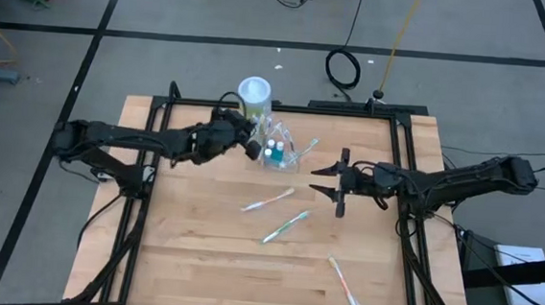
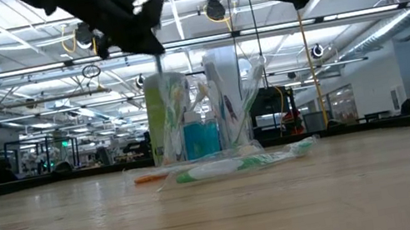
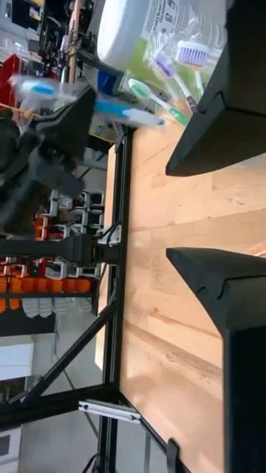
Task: Pick & Place toothbrushing station
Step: Put the blue toothbrush into the left of the transparent organizer, then put the green toothbrush into the right of the transparent organizer
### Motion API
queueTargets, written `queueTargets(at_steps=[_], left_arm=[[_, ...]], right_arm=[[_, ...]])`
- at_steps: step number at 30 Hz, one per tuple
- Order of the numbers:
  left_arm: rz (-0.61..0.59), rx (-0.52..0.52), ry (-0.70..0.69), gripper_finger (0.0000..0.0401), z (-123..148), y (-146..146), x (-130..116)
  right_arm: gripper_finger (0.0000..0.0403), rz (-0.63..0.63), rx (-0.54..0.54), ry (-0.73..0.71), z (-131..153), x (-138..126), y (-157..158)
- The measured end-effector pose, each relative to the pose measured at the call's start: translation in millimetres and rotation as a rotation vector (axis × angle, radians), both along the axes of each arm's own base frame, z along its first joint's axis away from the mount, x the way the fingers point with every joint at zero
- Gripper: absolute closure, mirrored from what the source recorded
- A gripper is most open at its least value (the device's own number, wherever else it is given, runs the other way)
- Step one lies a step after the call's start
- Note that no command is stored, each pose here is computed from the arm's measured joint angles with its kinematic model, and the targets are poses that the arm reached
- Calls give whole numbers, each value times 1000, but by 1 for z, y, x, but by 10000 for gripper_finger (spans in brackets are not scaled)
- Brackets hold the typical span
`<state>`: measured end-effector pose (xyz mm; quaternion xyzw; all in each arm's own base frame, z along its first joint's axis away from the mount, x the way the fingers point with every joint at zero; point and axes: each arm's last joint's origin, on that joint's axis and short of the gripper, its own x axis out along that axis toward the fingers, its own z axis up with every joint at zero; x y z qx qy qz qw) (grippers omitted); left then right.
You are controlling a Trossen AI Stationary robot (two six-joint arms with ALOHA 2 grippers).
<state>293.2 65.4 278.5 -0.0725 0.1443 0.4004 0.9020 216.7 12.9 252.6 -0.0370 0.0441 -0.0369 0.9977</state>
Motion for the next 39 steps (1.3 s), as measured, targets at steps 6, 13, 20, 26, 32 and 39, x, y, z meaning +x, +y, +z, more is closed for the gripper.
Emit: queueTargets(at_steps=[6, 13, 20, 26, 32, 39], left_arm=[[21, -125, 31, 375, -36, 19, 17], [117, -228, 69, 376, -70, 32, 24], [183, -311, 171, 332, -82, 30, 14], [126, -271, 242, 281, -82, 23, 15], [52, -197, 257, 238, -55, 11, 4], [-66, -190, 161, 218, -11, -9, -21]], right_arm=[[247, 1, -1, 13, -2, 1, 0], [247, -2, 35, 9, -2, 2, 0], [247, -6, 76, 22, -4, 2, 0], [247, -9, 108, 25, -5, 2, 0], [247, 4, 209, 71, -14, 7, 8], [247, 40, 293, 134, -41, 28, 25]])
